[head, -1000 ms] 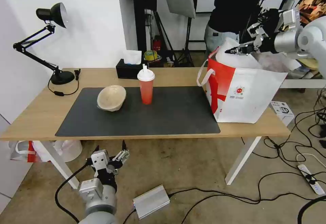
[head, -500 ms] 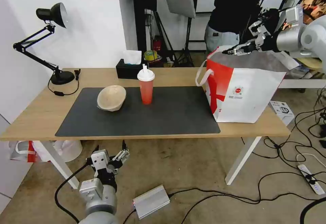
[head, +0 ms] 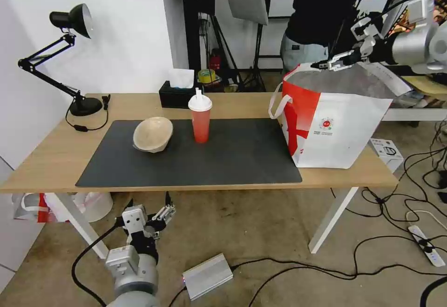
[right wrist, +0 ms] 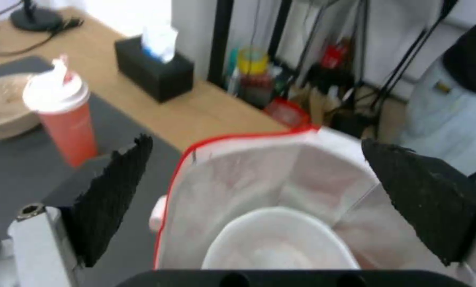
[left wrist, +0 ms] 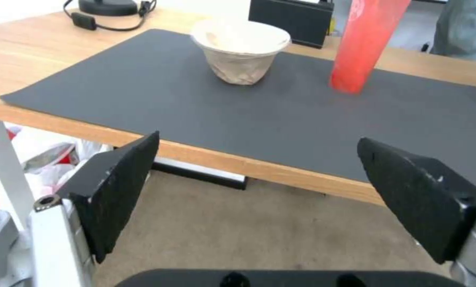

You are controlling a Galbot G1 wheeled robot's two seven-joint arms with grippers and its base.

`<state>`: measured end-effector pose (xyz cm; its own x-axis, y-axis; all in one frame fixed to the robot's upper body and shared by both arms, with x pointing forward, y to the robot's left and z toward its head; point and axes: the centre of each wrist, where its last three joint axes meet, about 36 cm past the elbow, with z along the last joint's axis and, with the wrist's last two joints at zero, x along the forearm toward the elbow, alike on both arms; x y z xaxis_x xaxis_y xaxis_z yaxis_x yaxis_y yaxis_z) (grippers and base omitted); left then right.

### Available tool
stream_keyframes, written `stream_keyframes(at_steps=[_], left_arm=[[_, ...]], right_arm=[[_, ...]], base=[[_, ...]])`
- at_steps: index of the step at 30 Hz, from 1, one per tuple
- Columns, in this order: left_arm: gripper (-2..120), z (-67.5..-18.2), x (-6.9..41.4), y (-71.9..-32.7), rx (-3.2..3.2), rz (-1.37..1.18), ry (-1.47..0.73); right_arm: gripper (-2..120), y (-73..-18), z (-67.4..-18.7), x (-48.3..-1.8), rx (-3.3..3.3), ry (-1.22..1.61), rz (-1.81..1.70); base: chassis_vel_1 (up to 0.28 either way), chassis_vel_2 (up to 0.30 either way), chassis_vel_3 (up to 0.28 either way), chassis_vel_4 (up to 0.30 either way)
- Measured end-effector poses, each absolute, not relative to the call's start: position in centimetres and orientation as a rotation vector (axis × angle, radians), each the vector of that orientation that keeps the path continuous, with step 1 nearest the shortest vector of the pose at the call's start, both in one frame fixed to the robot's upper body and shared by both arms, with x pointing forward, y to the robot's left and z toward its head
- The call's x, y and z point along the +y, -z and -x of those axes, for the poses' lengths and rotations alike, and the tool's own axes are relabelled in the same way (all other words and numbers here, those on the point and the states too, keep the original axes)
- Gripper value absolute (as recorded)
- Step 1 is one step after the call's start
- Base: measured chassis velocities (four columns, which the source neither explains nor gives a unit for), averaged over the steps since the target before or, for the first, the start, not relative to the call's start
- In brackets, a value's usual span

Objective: Pick up the trash from the table and place it into the takeout bag.

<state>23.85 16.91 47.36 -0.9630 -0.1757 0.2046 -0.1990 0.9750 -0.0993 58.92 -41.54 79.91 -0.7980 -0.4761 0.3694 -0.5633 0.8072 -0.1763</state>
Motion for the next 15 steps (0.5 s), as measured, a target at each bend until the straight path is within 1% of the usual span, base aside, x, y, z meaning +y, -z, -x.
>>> stream_keyframes(at_steps=[7,15], left_arm=[[100,-23.7,17.2,-47.4,-2.928,-0.294,-0.166],[100,-23.6,17.6,-47.5,-2.931,-0.309,-0.153]], right_arm=[[100,-79.4,-56.2,-40.3,-2.832,-0.42,-0.774],[100,-76.4,-53.4,-38.9,-3.076,-0.371,-0.774]], base=[[0.0,0.0,0.0,0.0],[0.0,0.0,0.0,0.0]])
